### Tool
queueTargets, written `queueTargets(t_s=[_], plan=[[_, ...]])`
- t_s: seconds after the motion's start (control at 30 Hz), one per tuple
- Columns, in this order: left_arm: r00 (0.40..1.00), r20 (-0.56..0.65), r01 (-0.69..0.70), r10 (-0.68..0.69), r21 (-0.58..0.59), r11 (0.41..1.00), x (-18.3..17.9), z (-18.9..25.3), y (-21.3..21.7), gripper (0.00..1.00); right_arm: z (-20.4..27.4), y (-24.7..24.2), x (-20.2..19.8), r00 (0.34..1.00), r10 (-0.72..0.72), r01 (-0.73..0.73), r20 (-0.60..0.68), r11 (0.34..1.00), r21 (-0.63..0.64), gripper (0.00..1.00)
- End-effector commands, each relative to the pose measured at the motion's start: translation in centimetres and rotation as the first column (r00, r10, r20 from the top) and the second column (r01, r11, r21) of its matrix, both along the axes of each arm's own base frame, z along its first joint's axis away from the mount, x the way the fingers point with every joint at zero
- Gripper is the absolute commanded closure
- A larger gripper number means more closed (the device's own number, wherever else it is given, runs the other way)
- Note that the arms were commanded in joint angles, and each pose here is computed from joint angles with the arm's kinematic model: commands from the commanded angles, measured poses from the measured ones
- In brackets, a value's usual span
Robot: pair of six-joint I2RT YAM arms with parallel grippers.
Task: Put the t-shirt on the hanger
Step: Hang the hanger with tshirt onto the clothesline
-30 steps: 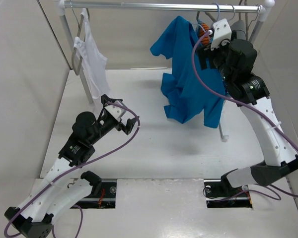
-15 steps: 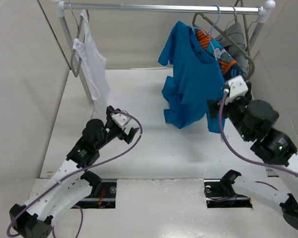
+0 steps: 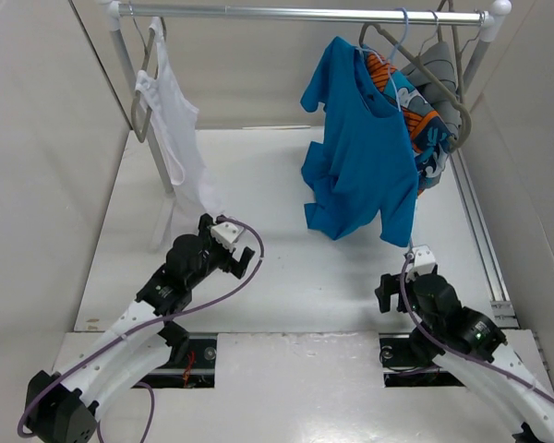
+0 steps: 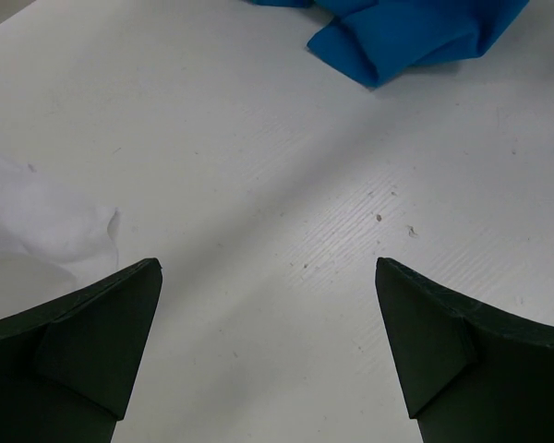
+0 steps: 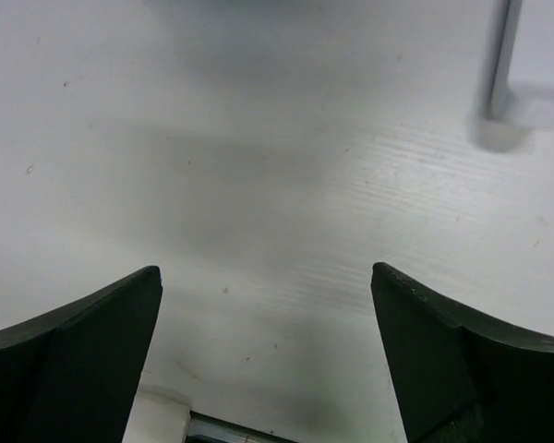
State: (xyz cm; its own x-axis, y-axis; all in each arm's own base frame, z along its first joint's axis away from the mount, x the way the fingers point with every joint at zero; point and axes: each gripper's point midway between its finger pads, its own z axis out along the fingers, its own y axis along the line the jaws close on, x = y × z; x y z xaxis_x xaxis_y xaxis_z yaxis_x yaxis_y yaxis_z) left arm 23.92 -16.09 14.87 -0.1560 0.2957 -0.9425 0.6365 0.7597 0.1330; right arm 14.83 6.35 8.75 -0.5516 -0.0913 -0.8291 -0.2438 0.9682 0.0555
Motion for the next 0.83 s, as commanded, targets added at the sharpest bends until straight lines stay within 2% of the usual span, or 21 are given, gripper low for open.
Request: queueTargets(t_s=[0.0, 0.57, 0.8], plan=[[0.999, 0.048, -0.017, 0.02, -0.064, 0.998, 0.6, 1.3, -0.4, 0.0, -0.7, 1.2, -0.4, 0.997, -0.06, 0.066, -0.046, 0.986, 0.151, 0.0], [0.998, 0.063, -0.022, 0.026, -0.057, 0.998, 0.6, 1.0, -0.2, 0.0, -1.4, 0.8, -0.5, 0.994, -0.061, 0.069, -0.089, 0.994, 0.082, 0.0], [0.998, 0.063, -0.022, 0.026, -0.057, 0.998, 0.6, 0.7, -0.2, 0.0, -0.3, 0.4, -0.1, 0.996, -0.082, 0.084, -0.031, 0.991, 0.101, 0.0]])
